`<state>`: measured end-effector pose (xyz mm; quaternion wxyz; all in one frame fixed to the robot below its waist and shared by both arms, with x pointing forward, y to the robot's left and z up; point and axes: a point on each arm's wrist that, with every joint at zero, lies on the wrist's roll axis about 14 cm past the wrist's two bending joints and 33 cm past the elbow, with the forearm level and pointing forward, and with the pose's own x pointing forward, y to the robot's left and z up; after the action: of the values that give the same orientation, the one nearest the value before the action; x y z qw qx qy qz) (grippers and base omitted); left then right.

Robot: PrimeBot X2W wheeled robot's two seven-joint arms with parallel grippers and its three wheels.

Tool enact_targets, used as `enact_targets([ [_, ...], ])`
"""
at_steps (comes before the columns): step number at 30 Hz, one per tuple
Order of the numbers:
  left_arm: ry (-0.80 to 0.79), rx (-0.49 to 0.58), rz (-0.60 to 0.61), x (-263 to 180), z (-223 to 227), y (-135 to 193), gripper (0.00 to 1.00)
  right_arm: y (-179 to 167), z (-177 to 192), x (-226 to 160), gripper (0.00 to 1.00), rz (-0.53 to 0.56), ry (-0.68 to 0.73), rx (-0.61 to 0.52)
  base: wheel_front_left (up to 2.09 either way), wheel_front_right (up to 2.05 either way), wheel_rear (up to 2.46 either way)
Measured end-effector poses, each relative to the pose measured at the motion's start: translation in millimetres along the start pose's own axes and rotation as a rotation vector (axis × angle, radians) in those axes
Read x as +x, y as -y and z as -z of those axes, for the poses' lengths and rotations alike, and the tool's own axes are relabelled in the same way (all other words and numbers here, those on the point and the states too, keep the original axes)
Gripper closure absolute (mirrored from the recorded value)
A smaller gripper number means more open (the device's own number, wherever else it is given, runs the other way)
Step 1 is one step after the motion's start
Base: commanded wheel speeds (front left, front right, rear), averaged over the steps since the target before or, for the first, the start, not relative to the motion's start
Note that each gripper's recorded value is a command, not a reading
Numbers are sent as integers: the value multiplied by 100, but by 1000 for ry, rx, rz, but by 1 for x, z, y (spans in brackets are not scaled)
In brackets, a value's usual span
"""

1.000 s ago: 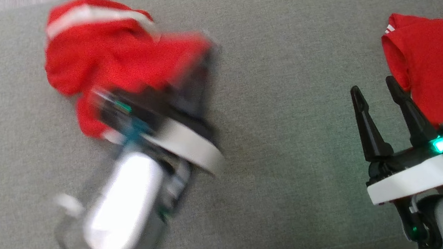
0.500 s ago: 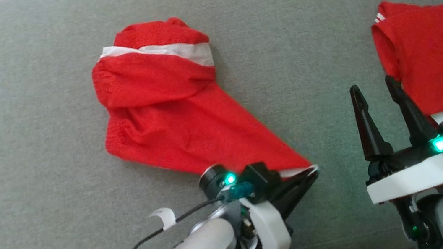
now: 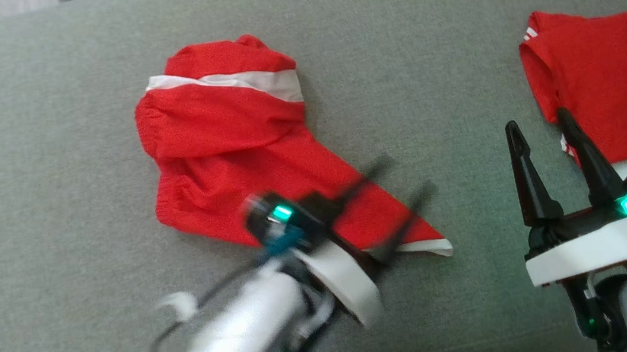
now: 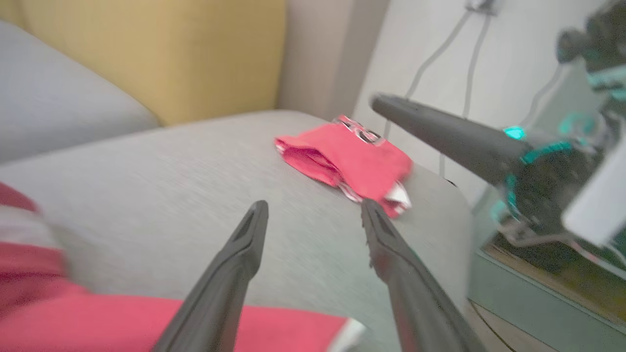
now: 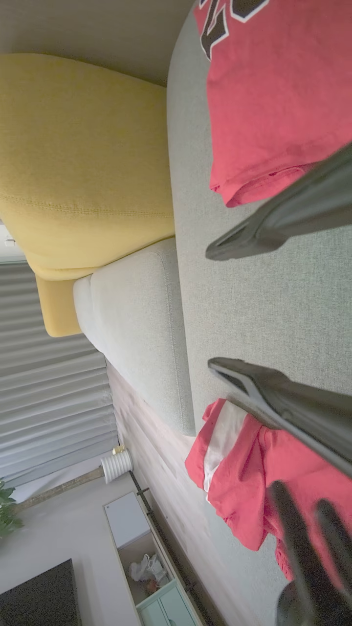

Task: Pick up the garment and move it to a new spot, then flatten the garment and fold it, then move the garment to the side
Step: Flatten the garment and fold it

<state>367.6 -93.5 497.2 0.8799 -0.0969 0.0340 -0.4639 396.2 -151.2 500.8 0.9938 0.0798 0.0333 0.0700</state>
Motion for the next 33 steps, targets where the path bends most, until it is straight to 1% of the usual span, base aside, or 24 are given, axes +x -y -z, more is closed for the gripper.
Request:
enact_targets([
  [1, 30, 18, -61, -3, -11, -15, 0, -1, -2, 0, 0, -4, 5, -5, 0, 0, 0],
  [2, 30, 18, -61, -3, -11, -15, 0, -1, -2, 0, 0, -4, 5, -5, 0, 0, 0],
  [7, 142, 89, -370, -41, -52, -83, 0, -7, -7, 1, 0, -22, 19, -34, 0, 0, 0],
  [11, 165, 111, -584, -85, -59, -123, 0, -11, -10, 2, 0, -35, 28, -43, 0, 0, 0],
  [15, 155, 142, -736, -127, -58, -148, 0, -13, -12, 2, 0, -40, 33, -53, 0, 0, 0],
  [18, 138, 161, -821, -156, -55, -158, 0, -14, -13, 0, 0, -40, 34, -60, 0, 0, 0],
  [21, 119, 183, -864, -179, -51, -160, 0, -14, -12, -5, 0, -38, 31, -61, 0, 0, 0],
  [23, 117, 178, -881, -189, -50, -157, 0, -14, -8, -10, 0, -37, 16, -60, 0, 0, 0],
  [33, 111, 174, -853, -202, -43, -133, 0, -13, -5, -35, 0, -24, -4, -61, 0, 0, 0],
])
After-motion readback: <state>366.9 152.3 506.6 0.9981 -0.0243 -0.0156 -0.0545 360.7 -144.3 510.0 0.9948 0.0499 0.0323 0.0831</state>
